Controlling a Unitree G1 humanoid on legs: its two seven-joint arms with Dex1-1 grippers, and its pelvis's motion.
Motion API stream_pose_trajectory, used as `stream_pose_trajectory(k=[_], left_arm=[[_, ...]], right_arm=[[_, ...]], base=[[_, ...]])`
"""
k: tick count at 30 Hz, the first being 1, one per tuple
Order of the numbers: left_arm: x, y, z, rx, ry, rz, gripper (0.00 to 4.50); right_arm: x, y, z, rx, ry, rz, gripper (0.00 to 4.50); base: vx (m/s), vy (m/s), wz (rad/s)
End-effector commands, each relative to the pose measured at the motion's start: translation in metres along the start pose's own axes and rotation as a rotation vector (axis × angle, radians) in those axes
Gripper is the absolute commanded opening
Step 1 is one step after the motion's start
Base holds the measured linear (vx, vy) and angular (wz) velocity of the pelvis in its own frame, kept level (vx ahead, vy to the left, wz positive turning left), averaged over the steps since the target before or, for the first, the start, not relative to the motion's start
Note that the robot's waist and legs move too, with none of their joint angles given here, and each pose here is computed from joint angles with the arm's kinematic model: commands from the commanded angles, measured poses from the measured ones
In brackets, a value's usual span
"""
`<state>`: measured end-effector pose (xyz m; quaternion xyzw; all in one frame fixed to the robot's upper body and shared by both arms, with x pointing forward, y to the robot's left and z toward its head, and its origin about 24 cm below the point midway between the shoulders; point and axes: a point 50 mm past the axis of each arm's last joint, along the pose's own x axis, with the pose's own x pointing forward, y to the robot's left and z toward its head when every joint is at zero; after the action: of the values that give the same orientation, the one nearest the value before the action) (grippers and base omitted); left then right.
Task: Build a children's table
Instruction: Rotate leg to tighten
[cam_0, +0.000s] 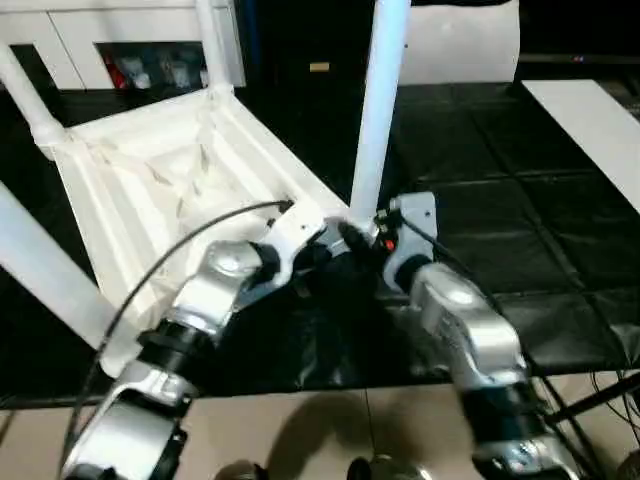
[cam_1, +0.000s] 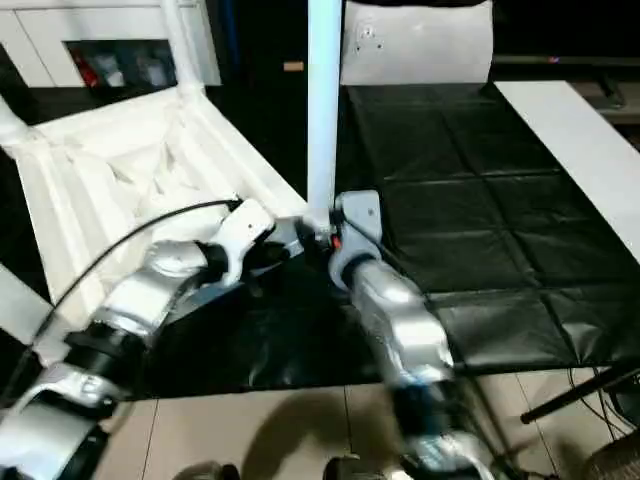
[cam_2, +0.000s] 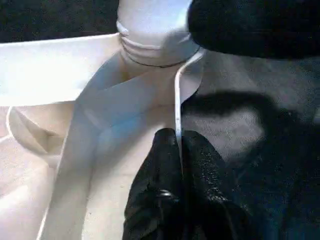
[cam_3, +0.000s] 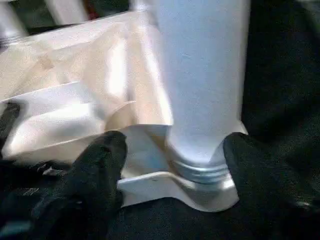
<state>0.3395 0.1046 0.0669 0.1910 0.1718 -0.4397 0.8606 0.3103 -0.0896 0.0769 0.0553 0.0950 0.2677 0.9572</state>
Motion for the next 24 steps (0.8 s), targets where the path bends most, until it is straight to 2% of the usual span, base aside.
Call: stream_pose_trajectory(k=[1, 4, 7, 9, 11, 13, 15, 16, 17, 19, 24], left_arm=[[-0.006, -0.006, -0.008, 0.048, -0.008, -0.099, 0.00], [-0.009, -0.006, -0.011, 0.061, 0.000, -0.128, 0.00], [-0.019, -0.005, -0.020, 0.153, 0.022, -0.240, 0.00], [-0.023, -0.004, -0.022, 0.184, 0.037, -0.272, 0.00], [-0.029, -0.002, -0.024, 0.210, 0.037, -0.333, 0.00], [-0.039, -0.005, -0.023, 0.227, 0.001, -0.460, 0.00], [-0.039, -0.005, -0.023, 0.227, 0.001, -0.460, 0.00], [-0.044, -0.008, -0.023, 0.246, 0.001, -0.543, 0.00], [-0.044, -0.008, -0.023, 0.248, 0.002, -0.549, 0.00], [-0.049, -0.012, -0.023, 0.279, 0.015, -0.653, 0.00], [-0.053, -0.019, -0.022, 0.329, 0.027, -0.772, 0.00]], right_arm=[[-0.011, -0.003, 0.014, -0.056, -0.060, 0.105, 3.85], [-0.016, -0.007, 0.015, -0.080, -0.060, 0.133, 4.07], [-0.033, -0.018, 0.017, -0.181, -0.016, 0.271, 4.27], [-0.039, -0.020, 0.017, -0.207, 0.008, 0.327, 4.49], [-0.050, -0.021, 0.017, -0.231, 0.054, 0.429, 4.49], [-0.063, -0.021, 0.015, -0.240, 0.126, 0.586, 4.49], [-0.063, -0.021, 0.015, -0.240, 0.126, 0.586, 4.49], [-0.068, -0.019, 0.014, -0.245, 0.158, 0.675, 4.49], [-0.068, -0.019, 0.014, -0.245, 0.160, 0.681, 4.49], [-0.070, -0.018, 0.012, -0.237, 0.203, 0.782, 4.32], [-0.067, -0.016, 0.006, -0.239, 0.257, 0.876, 3.92]], base=[[0.000, 0.000, 0.00], [0.000, 0.000, 0.00], [0.000, 0.000, 0.00], [0.000, 0.000, 0.00], [0.000, 0.000, 0.00], [0.000, 0.000, 0.00], [0.000, 0.000, 0.00], [0.000, 0.000, 0.00], [0.000, 0.000, 0.00], [0.000, 0.000, 0.00], [0.000, 0.000, 0.00]])
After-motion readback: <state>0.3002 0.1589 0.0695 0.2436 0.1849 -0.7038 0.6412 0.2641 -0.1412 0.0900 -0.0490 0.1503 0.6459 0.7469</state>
